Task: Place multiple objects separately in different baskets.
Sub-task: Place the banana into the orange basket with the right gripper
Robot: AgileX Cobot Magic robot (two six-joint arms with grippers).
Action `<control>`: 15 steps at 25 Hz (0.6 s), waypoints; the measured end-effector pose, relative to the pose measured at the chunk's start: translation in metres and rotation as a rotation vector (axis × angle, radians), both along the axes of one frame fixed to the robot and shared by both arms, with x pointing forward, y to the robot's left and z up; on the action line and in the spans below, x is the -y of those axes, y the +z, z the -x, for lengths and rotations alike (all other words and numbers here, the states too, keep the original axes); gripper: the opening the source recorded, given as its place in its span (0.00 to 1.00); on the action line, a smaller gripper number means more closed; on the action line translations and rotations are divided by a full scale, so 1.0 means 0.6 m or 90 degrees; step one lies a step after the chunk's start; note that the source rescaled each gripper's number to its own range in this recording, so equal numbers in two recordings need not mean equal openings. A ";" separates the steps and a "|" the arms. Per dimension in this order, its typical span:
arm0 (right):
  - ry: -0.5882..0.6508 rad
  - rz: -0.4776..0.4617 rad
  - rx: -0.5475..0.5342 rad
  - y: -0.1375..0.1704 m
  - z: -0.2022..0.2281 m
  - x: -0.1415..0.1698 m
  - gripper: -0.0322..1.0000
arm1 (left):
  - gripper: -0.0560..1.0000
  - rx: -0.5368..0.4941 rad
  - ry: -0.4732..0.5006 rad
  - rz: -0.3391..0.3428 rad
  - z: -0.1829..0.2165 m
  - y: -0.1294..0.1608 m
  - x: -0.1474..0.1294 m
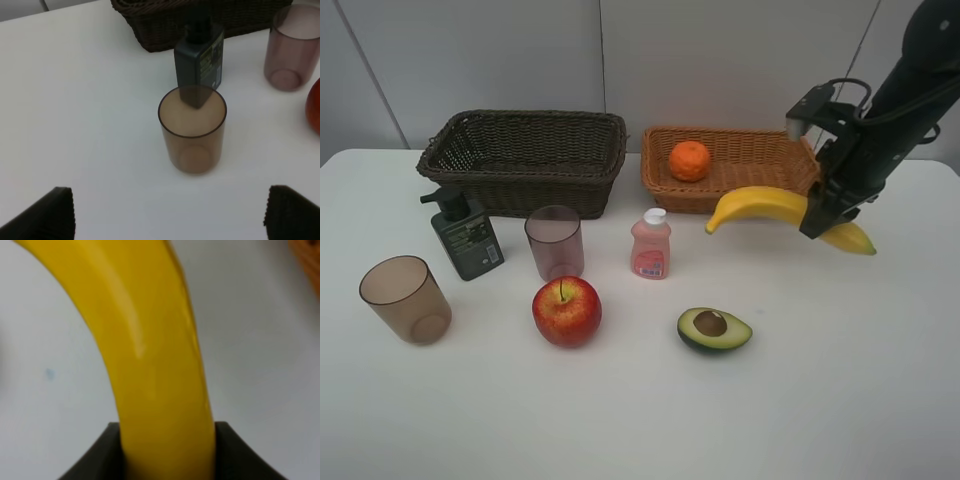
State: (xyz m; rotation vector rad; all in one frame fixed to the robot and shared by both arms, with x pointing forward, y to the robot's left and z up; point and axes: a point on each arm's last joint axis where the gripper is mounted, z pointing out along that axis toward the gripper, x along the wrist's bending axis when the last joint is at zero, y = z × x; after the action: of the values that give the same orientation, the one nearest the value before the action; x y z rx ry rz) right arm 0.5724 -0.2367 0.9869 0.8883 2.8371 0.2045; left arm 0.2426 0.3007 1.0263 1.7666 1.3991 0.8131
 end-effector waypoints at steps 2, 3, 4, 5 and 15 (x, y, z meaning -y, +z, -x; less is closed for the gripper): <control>0.001 -0.003 0.012 0.018 -0.009 -0.002 0.07 | 1.00 0.000 0.000 0.000 0.000 0.000 0.000; 0.001 -0.004 0.023 0.028 -0.015 -0.003 0.07 | 1.00 0.000 0.000 0.000 0.000 0.000 0.000; 0.001 -0.006 0.033 0.037 -0.020 -0.003 0.07 | 1.00 0.000 0.000 0.000 0.000 0.000 0.000; 0.001 -0.008 0.047 0.046 -0.025 -0.004 0.07 | 1.00 0.000 0.000 0.000 0.000 0.000 0.000; 0.001 -0.020 0.111 0.071 -0.108 -0.019 0.07 | 1.00 0.000 0.000 0.000 0.000 0.000 0.000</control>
State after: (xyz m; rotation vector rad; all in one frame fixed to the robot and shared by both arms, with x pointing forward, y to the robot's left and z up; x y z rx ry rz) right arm 0.6370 -0.2254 1.0296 0.8301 2.6811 0.3110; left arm 0.2426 0.3007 1.0263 1.7666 1.3991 0.8131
